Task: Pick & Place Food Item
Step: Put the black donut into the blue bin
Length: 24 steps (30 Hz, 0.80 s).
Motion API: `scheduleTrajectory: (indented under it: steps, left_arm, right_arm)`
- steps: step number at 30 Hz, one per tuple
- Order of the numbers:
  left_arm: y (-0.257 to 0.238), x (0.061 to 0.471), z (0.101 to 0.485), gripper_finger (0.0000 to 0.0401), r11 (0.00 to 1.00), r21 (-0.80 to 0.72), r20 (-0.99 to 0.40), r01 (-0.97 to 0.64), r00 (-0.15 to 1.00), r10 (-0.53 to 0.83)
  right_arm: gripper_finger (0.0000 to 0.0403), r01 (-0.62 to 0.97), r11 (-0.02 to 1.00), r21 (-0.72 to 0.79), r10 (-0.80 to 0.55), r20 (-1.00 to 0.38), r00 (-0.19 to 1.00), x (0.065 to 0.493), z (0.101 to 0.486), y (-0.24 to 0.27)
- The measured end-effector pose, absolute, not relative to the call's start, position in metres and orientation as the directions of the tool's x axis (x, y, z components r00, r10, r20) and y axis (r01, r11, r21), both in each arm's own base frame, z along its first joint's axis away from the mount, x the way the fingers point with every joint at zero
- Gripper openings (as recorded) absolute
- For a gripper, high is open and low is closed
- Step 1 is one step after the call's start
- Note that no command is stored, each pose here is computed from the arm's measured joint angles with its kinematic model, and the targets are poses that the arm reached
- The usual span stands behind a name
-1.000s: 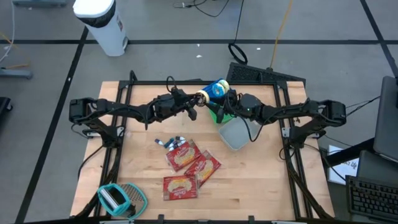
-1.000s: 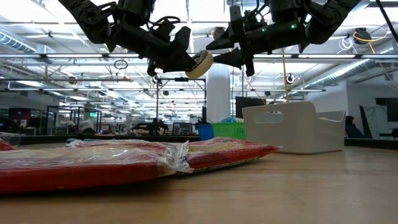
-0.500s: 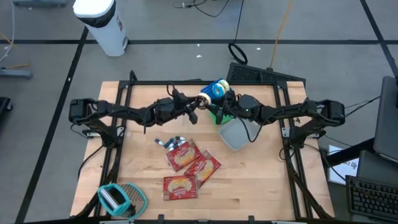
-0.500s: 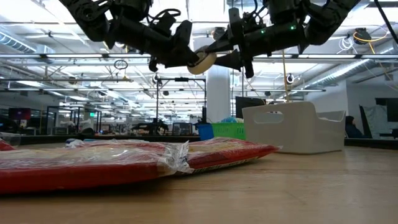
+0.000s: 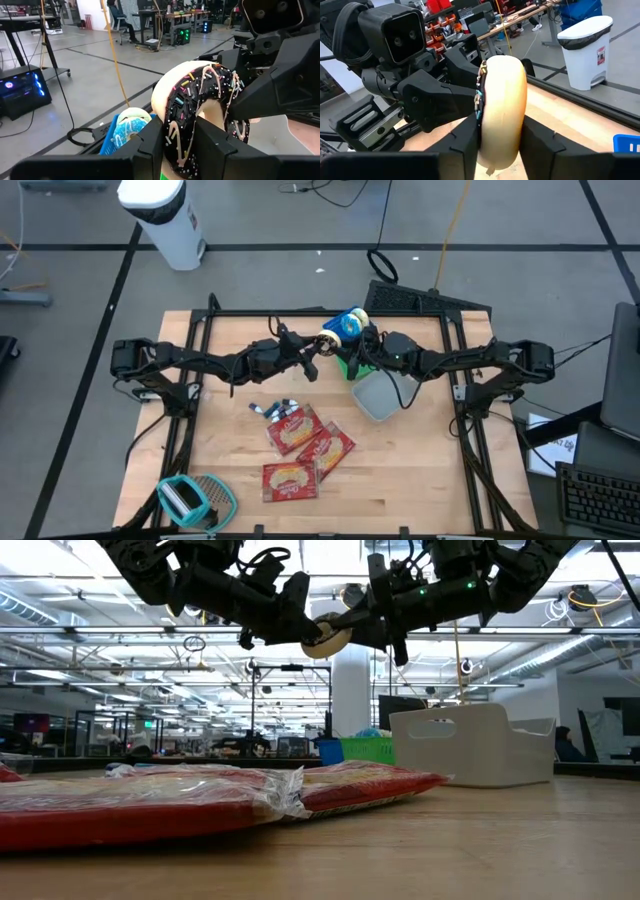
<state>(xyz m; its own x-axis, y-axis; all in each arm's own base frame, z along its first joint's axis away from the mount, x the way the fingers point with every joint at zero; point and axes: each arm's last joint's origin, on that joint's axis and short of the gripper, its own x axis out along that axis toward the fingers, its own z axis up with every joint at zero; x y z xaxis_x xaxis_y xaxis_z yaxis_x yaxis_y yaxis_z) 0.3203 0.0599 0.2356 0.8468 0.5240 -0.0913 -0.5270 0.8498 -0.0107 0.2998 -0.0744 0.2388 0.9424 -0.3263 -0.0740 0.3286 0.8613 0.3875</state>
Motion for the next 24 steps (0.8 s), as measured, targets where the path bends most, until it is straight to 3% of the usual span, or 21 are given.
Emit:
scheduleTrajectory:
  steps: [11,19,24]
  left_arm:
    - [0.060,0.320,0.234,0.0103,0.850,-0.007,-0.105,-0.527,0.846,0.523]
    - [0.063,0.319,0.233,0.0228,0.835,0.033,-0.115,-0.550,0.827,0.550]
    - [0.061,0.309,0.255,0.0290,0.812,0.064,-0.052,-0.580,0.811,0.583]
  right_arm:
    - [0.0057,0.330,0.865,0.377,-0.326,-0.077,0.942,0.300,0.239,-0.074]
    - [0.0050,0.338,0.863,0.375,-0.328,-0.092,0.940,0.300,0.237,-0.075]
    - [0.0050,0.351,0.860,0.371,-0.330,-0.119,0.936,0.299,0.234,-0.075]
